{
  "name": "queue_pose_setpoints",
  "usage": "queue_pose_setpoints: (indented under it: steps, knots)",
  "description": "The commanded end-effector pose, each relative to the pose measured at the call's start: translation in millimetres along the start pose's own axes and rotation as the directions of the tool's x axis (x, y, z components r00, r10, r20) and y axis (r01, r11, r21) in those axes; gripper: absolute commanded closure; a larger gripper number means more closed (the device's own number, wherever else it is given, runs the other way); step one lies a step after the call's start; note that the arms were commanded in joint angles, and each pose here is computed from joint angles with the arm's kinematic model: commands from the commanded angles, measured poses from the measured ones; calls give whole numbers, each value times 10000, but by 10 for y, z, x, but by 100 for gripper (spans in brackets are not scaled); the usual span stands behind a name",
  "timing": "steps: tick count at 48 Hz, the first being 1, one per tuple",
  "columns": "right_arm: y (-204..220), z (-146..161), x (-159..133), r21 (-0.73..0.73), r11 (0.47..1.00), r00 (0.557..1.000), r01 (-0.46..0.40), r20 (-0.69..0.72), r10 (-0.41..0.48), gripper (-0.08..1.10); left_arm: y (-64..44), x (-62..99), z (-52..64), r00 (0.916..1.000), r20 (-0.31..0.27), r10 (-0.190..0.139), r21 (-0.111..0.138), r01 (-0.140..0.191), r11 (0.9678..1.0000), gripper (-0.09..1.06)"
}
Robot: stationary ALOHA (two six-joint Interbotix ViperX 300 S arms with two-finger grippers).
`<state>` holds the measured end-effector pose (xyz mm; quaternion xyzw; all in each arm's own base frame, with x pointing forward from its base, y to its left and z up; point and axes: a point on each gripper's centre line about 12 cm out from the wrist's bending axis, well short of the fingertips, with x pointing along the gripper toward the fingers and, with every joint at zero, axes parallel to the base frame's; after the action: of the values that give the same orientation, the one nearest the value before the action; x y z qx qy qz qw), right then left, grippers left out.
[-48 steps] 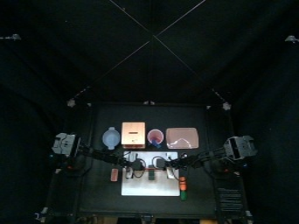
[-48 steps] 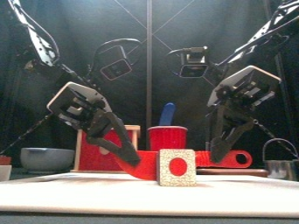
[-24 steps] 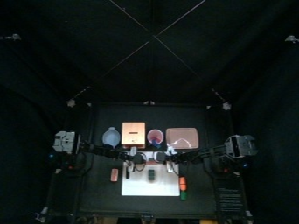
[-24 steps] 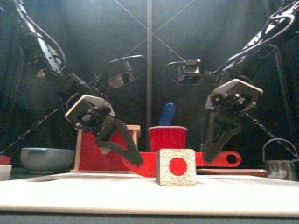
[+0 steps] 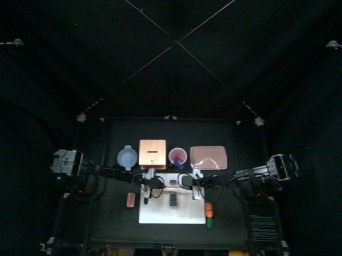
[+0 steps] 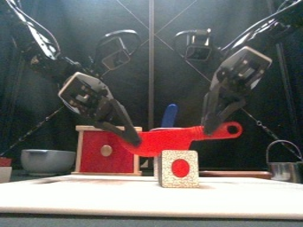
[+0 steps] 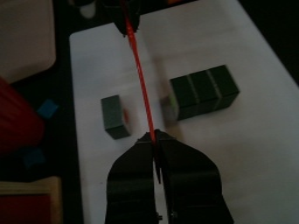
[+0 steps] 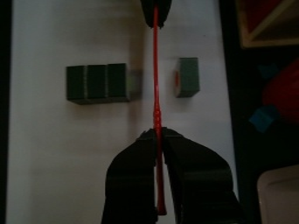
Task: Cut the sushi into 4 pieces with the knife
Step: Cut the sushi into 4 pieces
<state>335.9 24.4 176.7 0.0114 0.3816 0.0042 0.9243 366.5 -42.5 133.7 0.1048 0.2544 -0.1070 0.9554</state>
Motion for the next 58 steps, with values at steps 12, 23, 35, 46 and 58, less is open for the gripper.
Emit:
queue_pose_setpoints:
  steps: [12,23,35,46,58]
  knots:
    - [65,104,-48,88,9994,9967,-334,748,327,90,-201,74,159,9980,479,-421,148,415,9990,70]
    - [97,57,-34,251,9985,9959,-487,770,466,90,-266,103,149,9975,424,-571,186,563,9982,70]
    - [104,-14,18,417,9977,9969,-533,606,507,90,-268,106,144,9975,409,-579,169,572,9982,70]
    - [118,-57,87,452,9974,9975,-562,446,542,90,-323,105,154,9969,428,-654,67,652,9979,70]
    - [142,-93,157,483,9970,9979,-599,271,587,90,-342,106,164,9967,450,-678,57,676,9977,70]
